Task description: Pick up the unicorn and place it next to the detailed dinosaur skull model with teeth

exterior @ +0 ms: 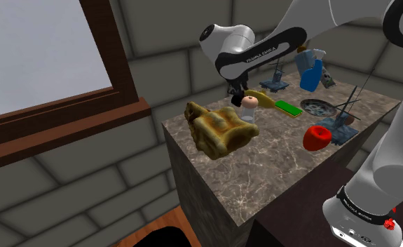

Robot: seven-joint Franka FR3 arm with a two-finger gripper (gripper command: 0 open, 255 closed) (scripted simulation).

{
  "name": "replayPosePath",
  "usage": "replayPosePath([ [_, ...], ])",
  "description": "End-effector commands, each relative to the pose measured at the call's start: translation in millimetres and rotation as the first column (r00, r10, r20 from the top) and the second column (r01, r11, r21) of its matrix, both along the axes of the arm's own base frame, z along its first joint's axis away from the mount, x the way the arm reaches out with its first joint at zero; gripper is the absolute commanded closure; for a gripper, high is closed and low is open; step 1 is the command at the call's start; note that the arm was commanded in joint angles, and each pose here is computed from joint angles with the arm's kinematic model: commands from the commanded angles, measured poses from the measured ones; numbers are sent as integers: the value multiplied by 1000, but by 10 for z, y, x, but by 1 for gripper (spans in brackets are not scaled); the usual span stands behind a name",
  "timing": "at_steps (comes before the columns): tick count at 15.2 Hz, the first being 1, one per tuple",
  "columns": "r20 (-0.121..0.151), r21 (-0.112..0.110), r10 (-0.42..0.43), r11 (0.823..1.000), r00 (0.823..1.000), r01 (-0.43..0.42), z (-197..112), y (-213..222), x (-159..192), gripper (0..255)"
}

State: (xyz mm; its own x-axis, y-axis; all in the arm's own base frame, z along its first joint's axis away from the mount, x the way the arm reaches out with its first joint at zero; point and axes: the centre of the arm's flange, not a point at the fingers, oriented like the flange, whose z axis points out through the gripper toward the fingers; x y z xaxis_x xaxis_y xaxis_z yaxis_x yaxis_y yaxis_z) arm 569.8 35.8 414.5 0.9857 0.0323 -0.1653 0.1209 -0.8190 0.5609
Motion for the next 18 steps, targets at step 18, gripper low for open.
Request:
replayPosePath([
  [18, 1, 0, 0, 1000, 1000, 0, -644, -2, 0, 255],
])
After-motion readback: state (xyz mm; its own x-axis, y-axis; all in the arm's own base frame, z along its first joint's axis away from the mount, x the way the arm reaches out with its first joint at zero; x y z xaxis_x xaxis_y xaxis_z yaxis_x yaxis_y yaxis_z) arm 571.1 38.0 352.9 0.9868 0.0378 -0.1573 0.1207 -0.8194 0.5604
